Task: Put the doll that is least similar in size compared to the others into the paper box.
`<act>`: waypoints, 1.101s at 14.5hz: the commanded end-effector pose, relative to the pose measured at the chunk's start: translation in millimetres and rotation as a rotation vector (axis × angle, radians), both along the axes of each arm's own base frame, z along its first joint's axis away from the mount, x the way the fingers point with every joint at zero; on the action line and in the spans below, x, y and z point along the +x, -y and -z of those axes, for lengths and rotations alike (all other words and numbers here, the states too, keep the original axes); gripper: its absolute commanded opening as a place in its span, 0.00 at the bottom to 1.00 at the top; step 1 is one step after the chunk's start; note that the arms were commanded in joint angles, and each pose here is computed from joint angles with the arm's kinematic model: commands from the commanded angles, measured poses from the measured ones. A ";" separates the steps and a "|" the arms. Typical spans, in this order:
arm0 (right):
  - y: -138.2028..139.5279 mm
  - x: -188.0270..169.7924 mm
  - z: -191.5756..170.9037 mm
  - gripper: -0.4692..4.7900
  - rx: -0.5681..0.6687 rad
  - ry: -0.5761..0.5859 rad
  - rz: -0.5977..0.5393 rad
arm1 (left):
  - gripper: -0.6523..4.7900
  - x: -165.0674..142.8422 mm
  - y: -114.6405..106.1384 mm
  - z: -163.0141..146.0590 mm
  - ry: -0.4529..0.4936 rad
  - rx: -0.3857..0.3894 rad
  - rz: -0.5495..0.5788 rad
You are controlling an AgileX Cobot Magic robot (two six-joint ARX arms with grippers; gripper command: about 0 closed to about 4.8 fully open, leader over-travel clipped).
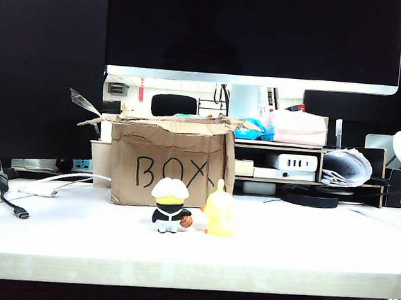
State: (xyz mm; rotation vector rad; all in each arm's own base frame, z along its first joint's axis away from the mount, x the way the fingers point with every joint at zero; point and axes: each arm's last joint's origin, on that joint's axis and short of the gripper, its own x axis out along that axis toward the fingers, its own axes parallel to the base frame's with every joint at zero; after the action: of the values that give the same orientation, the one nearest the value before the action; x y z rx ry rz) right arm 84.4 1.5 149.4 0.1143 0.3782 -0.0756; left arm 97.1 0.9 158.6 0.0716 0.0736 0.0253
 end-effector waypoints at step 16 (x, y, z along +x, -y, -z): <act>-0.2 6.8 -45.8 0.09 0.007 0.497 0.003 | 0.11 -0.1 0.2 0.9 -0.011 0.000 0.005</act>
State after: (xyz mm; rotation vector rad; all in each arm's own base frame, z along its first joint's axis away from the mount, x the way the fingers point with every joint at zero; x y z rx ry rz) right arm 92.0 1.7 189.3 0.1419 -0.0657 -0.0479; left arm 97.0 0.9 157.6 0.0718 0.0847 0.0249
